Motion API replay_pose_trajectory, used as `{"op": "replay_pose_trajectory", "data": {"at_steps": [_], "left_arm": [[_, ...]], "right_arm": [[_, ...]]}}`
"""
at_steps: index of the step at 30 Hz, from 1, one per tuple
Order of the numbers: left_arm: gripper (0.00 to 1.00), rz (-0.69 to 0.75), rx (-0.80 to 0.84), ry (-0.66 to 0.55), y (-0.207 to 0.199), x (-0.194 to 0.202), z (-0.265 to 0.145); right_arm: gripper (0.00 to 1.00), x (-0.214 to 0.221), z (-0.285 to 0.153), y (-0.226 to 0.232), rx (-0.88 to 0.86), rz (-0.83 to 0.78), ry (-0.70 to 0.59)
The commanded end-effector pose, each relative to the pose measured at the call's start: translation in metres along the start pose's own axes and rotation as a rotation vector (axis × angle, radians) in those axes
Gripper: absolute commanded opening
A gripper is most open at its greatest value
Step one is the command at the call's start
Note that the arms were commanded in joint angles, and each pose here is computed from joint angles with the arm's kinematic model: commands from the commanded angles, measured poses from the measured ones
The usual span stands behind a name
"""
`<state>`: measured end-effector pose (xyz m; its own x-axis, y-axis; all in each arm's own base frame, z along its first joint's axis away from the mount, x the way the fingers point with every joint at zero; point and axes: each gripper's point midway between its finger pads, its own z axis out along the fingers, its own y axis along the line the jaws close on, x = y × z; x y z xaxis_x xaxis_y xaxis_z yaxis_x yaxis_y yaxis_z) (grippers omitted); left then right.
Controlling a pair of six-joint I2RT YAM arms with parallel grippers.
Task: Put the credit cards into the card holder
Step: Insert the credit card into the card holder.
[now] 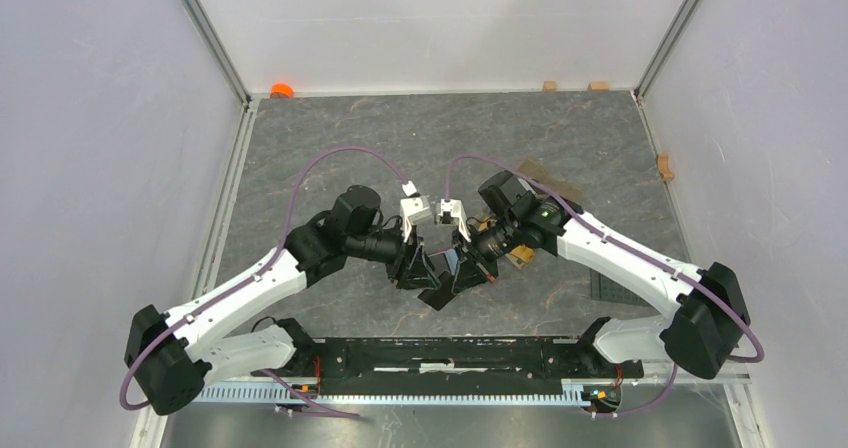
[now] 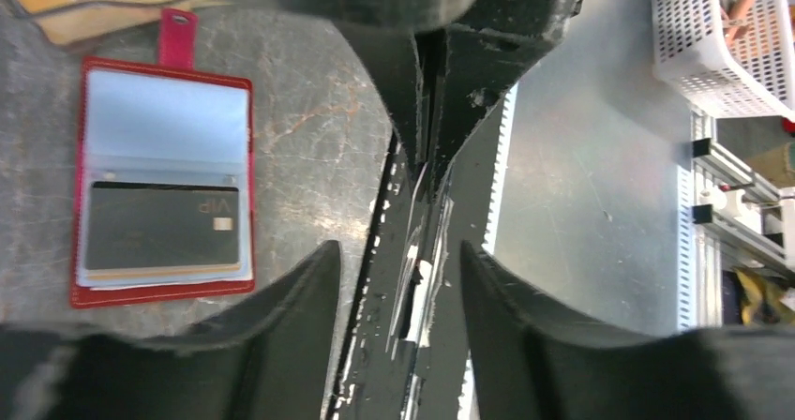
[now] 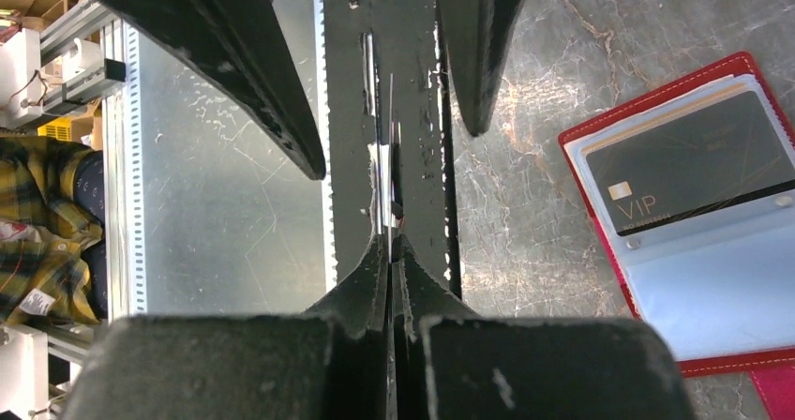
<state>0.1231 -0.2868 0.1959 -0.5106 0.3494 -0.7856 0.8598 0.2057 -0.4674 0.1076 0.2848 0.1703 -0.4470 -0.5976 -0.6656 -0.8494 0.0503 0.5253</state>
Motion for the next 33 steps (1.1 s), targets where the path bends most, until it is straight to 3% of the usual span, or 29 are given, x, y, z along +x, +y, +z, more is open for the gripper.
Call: {"op": "replay_pose_trajectory", "data": {"at_steps": [1,3,11,12,14,20,29,31,33], "left_arm": [[0.50,0.049,0.068,0.049,-0.012,0.007,0.007],[0.41,0.047,0.069,0.065,-0.012,0.010,0.009],[0.42,0.042,0.049,0.082,-0.009,0.014,0.012],[0.44,0.039,0.045,0.084,-0.007,0.014,0.013],[0.57,0.035,0.024,0.092,-0.004,0.015,0.013],[0.59,0.039,0.000,0.092,-0.001,0.015,0.013],[0.25,0.012,0.067,0.109,-0.013,0.021,0.013],[0.27,0.010,0.067,0.105,-0.014,0.021,0.012],[0.38,0.006,0.073,0.102,-0.017,0.021,0.011]], "right_arm": [[0.00,-0.016,-0.002,0.011,-0.048,-0.056,-0.029],[0.00,-0.017,-0.002,0.011,-0.048,-0.059,-0.031],[0.00,-0.018,-0.004,0.015,-0.056,-0.072,-0.040],[0.00,-0.019,-0.005,0.017,-0.065,-0.075,-0.043],[0.00,-0.019,-0.005,0.020,-0.077,-0.085,-0.047],[0.00,-0.021,-0.007,0.025,-0.090,-0.102,-0.063],[0.00,-0.036,-0.011,0.030,-0.087,-0.120,-0.111],[0.00,-0.035,-0.012,0.029,-0.077,-0.119,-0.109],[0.00,-0.033,-0.012,0.027,-0.062,-0.118,-0.103]]}}
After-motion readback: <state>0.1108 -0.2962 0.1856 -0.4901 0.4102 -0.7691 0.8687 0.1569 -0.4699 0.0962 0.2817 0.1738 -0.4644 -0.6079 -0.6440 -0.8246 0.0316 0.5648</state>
